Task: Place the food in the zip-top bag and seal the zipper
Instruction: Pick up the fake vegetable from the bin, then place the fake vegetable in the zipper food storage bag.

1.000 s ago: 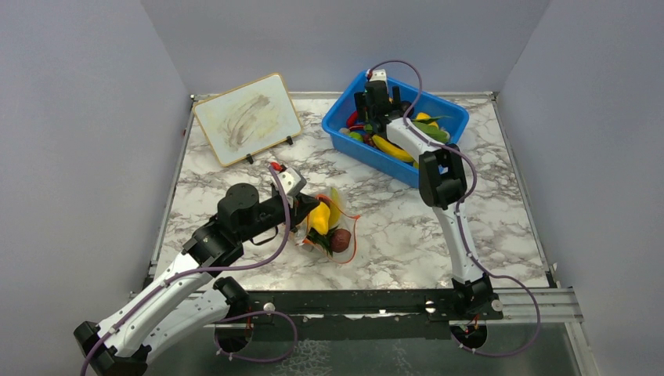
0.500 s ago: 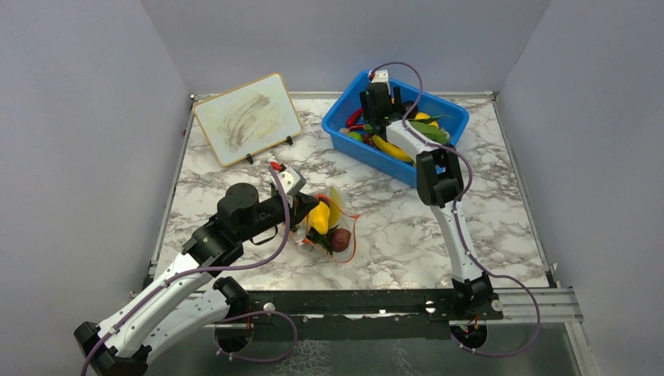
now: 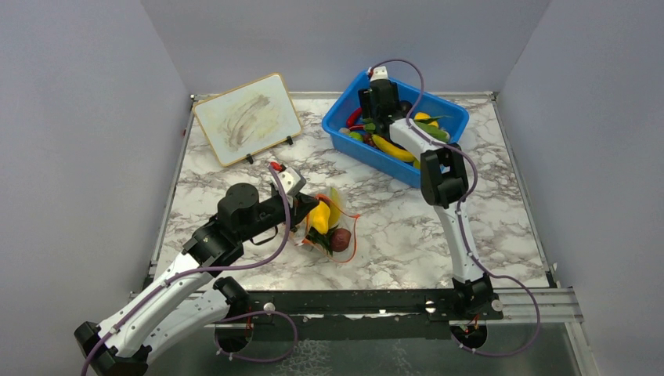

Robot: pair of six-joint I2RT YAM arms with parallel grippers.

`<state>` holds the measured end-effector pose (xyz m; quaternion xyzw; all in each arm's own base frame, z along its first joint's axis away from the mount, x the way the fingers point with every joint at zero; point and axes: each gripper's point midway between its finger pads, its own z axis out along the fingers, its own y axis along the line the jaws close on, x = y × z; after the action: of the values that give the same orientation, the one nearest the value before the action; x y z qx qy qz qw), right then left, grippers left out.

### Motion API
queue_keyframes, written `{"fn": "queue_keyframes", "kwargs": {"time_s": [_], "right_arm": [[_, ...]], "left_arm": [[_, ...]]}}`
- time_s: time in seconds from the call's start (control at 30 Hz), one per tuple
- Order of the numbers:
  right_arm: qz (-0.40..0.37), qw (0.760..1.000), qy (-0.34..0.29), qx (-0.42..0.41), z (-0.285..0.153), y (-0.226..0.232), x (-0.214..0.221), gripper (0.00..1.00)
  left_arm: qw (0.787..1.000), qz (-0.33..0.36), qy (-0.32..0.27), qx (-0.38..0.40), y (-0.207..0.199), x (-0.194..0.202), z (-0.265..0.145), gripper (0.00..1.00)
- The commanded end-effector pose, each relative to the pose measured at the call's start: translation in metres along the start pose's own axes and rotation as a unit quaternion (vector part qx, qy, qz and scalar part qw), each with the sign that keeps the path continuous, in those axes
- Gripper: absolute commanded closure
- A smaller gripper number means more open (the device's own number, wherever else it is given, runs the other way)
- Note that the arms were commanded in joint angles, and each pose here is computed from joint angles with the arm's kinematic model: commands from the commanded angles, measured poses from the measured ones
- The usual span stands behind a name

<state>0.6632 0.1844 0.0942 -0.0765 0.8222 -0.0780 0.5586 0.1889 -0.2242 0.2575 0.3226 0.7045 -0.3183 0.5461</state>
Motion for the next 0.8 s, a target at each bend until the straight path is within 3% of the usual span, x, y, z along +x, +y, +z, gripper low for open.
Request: {"fn": "queue_keyframes", "kwargs": {"time_s": [0.0,0.2,0.53,0.77], "right_arm": [[0.028,0.997,-0.064,-0.033,-0.036,-0.009,-0.077,0.46],[0.043,0.996,-0.055,-0.063,-0.067,-0.010,-0.080,0.47],[0.067,0.985,-0.066,-0.148,-0.153,-0.012,-0.092,0.49],[0.074,0.978,-0.040,-0.190,-0.204,-0.014,-0.077,0.49]], "left_arm": [[1.000,0.002,-0.010,-0.001,0.001,-0.002,0.000,1.00],[1.000,0.001,0.000,-0.010,0.005,0.004,0.002,1.00],[1.000,-0.006,0.003,-0.014,0.007,0.006,0.005,1.00],[1.000,-0.010,0.001,-0.017,0.008,0.005,0.004,1.00]]}}
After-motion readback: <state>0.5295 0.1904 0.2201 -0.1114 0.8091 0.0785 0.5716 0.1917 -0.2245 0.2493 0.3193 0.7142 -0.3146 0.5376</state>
